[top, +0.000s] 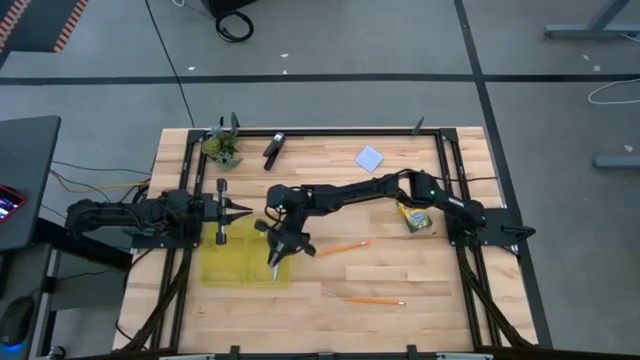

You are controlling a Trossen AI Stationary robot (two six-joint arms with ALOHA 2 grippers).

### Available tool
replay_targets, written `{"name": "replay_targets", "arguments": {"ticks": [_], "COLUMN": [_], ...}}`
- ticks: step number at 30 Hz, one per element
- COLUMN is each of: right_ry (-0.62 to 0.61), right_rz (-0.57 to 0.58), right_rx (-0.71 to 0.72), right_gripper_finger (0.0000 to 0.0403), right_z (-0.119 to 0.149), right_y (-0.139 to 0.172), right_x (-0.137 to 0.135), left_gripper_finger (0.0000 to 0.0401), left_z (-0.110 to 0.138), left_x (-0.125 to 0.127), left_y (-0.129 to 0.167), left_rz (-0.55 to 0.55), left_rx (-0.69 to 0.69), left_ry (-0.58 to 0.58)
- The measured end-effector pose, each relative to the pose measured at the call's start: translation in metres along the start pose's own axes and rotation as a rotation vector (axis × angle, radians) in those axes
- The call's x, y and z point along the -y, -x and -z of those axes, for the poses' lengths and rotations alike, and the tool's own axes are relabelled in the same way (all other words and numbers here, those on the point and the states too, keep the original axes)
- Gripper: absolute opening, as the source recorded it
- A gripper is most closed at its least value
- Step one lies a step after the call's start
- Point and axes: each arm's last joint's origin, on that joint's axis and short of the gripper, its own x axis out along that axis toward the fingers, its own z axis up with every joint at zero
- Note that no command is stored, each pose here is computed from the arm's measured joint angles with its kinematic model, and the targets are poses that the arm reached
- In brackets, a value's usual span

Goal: Pack school essentials
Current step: Put the purple pen into the yellow pencil box

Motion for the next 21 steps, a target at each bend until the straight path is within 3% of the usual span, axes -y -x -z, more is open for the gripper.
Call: {"name": "replay_targets", "arguments": {"ticks": [5,21], "right_ry": [0.012,0.033], "right_rz": [-0.054,-0.085], "right_rx": [0.075,0.122], "right_gripper_finger": [0.0071,0.0071], "right_z": [0.0067,0.0105], "right_y": [-0.0012,0.0053], "right_x": [0.0022,0.0026], "left_gripper_finger": [0.0028,0.003], "left_z": [0.0,0.0], "left_x": [0.0,0.0], "left_y": [0.0,0.0], "left_rz": [0.0,0.0], "left_rx": [0.0,0.0], "left_ry": [0.0,0.0]}}
